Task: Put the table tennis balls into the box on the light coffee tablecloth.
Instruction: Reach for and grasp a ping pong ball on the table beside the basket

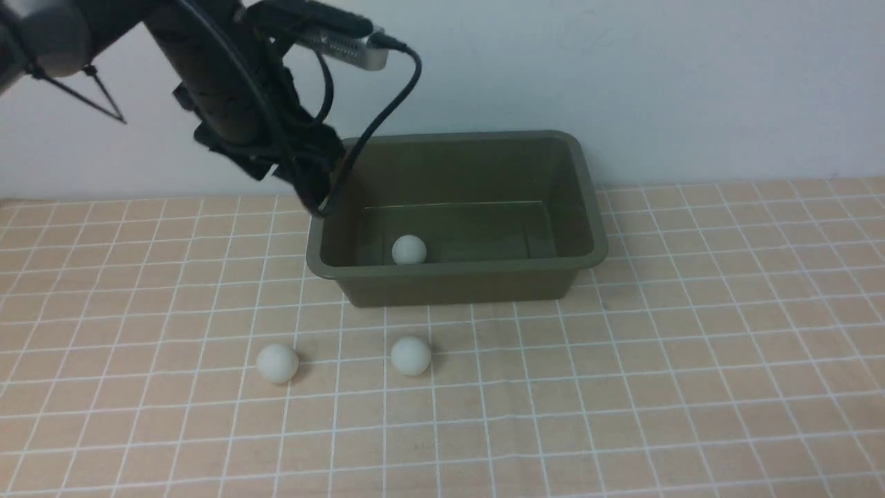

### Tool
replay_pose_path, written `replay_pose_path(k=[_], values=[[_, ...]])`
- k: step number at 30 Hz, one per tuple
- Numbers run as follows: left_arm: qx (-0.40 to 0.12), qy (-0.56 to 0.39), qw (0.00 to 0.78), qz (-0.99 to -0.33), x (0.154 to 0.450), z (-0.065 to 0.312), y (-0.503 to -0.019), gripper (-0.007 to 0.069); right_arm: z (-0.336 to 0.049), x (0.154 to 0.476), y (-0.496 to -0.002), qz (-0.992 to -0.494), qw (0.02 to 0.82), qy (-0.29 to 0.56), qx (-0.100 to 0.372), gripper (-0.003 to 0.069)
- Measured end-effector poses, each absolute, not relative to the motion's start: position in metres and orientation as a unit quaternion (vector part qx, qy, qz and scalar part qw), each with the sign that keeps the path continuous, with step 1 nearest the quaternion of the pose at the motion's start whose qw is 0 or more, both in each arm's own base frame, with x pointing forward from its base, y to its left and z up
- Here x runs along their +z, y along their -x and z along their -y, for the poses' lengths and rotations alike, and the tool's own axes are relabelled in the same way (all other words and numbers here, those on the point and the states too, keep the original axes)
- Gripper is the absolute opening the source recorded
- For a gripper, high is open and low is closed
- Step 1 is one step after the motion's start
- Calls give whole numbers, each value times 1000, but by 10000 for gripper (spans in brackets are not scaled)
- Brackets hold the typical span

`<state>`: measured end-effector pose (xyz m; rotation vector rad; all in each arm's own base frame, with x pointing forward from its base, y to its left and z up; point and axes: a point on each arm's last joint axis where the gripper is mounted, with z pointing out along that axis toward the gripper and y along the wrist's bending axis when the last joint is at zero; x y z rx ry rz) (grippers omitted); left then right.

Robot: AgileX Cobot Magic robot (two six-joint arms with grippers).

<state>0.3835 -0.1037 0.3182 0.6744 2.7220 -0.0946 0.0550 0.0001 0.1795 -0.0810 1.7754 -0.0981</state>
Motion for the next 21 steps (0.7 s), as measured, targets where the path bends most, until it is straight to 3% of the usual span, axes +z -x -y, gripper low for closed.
replay_pose_path(k=[4, 7, 16, 21], values=[[-30, -231, 110, -966, 288, 88, -351, 467, 0, 180, -55, -775, 629, 35, -43, -18], [-32, -224, 116, -967, 259, 83, -337, 467, 0, 180, -55, -775, 629, 35, -43, -18], [-20, -222, 135, -965, 190, 82, -342, 467, 0, 180, -55, -775, 629, 35, -43, -18], [-15, -224, 139, -964, 171, 83, -351, 467, 0, 180, -55, -775, 629, 35, -43, -18]])
